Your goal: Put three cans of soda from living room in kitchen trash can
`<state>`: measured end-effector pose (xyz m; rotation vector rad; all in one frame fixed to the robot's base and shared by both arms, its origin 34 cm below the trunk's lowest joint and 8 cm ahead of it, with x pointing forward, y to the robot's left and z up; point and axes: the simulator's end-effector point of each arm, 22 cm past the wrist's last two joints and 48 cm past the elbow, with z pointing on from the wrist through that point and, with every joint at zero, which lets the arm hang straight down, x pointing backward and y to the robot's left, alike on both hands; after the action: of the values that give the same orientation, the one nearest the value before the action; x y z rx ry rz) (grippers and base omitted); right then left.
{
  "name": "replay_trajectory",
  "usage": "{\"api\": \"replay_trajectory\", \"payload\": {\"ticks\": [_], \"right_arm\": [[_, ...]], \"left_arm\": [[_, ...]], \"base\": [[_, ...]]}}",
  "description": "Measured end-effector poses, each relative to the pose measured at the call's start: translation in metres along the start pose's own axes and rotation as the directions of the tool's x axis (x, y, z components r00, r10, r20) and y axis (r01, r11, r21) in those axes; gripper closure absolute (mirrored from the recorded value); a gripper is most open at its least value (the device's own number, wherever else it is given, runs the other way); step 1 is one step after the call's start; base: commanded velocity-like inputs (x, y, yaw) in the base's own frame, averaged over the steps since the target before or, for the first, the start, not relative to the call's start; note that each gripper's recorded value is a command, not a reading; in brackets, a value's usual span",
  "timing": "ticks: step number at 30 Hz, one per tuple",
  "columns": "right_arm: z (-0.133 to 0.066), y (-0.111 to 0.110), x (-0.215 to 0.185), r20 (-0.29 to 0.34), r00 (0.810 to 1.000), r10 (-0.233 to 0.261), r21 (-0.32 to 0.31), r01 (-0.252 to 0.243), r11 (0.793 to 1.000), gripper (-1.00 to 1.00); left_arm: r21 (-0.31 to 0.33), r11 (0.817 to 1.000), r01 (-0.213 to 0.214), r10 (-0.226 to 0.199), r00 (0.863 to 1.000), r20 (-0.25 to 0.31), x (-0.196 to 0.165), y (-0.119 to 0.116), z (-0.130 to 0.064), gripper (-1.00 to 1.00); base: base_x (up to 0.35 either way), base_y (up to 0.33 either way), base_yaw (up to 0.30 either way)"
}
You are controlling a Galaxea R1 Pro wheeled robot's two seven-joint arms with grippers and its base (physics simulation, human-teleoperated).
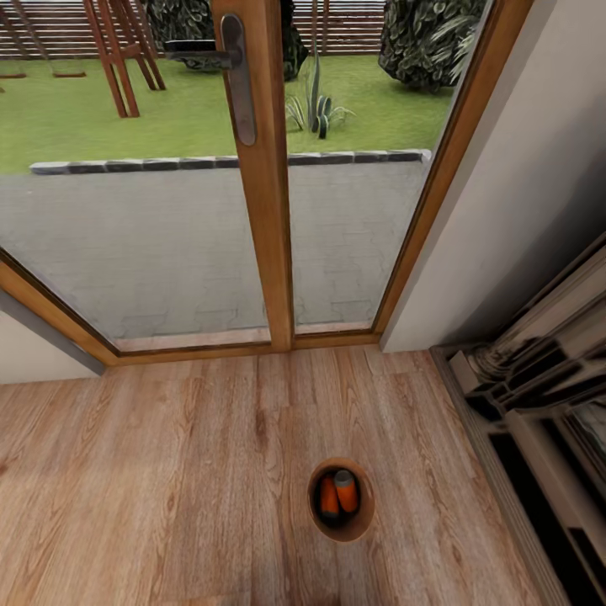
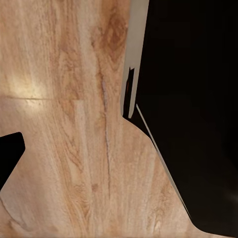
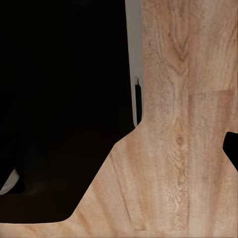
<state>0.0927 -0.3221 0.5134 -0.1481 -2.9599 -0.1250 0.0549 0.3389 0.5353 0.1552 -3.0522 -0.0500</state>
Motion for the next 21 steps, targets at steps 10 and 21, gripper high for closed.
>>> {"api": "replay_trajectory", "payload": {"ticks": [10,21], "right_arm": [[0.0003,0.0018,0.0002,0.0,1.0,0.001,-0.002,-0.001,1.0,-1.0],[0.0004,0.0019,0.0002,0.0,1.0,0.001,-0.002,-0.001,1.0,-1.0]], "left_arm": [[0.0,1.0,0.0,0.0,1.0,0.0,0.0001,0.0,0.0,-1.0],[0.0,1.0,0.0,0.0,1.0,0.0,0.0,0.0,0.0,-1.0]], "base": [[0.0,0.0,0.0],[0.0,0.0,0.0]]}}
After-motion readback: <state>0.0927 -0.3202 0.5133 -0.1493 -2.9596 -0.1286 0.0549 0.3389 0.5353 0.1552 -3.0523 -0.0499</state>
